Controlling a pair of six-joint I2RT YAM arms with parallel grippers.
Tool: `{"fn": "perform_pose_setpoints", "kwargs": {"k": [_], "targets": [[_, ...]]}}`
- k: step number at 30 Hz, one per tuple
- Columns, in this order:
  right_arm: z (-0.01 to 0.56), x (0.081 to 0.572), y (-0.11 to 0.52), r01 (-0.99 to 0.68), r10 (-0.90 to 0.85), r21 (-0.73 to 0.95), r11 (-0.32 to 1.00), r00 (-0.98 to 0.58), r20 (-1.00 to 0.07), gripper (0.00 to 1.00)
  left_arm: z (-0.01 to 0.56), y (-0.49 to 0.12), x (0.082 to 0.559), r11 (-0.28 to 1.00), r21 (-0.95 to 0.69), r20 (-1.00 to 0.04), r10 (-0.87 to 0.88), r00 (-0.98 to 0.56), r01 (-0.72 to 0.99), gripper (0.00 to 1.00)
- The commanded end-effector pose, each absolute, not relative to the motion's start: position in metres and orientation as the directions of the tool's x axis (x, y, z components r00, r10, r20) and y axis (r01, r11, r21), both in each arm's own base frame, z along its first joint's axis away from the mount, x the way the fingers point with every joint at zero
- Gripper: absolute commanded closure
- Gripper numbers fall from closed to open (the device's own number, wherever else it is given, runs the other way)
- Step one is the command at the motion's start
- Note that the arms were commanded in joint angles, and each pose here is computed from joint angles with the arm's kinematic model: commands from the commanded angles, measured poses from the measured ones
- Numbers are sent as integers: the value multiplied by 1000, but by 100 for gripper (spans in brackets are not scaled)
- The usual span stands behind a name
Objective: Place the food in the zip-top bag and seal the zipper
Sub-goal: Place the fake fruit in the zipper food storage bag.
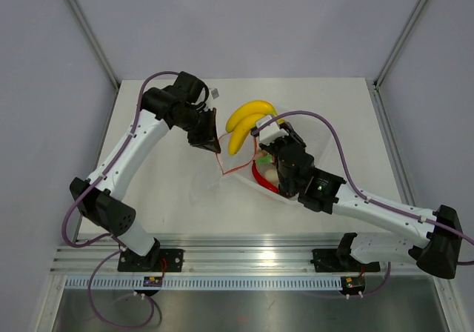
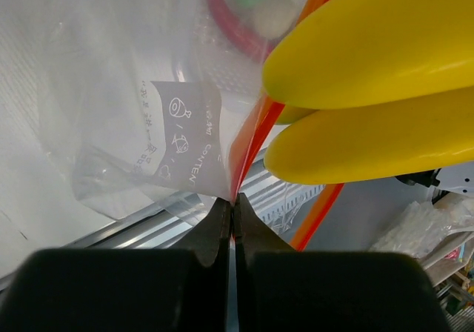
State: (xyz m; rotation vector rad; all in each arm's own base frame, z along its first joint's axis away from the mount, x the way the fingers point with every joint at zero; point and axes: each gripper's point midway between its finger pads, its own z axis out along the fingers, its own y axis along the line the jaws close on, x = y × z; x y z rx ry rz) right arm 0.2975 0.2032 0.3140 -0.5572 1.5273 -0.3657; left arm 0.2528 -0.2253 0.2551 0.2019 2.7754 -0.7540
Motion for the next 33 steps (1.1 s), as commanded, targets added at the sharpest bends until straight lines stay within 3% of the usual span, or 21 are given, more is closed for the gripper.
{"fn": "perform_pose_setpoints", "kwargs": {"k": [1, 15, 33], "targets": [[340, 290, 200, -82, -434, -440, 894, 79, -897, 100, 273, -234, 253, 799, -557, -308, 56, -950, 228, 100], [352, 276, 186, -64, -378, -384, 921, 90, -921, 100, 247, -238, 266, 783, -599, -233, 31, -972, 168, 100], [277, 280, 212, -140, -490, -482, 865, -26, -872, 100, 271, -231, 267, 724, -670, -252, -18, -968, 161, 100]]}}
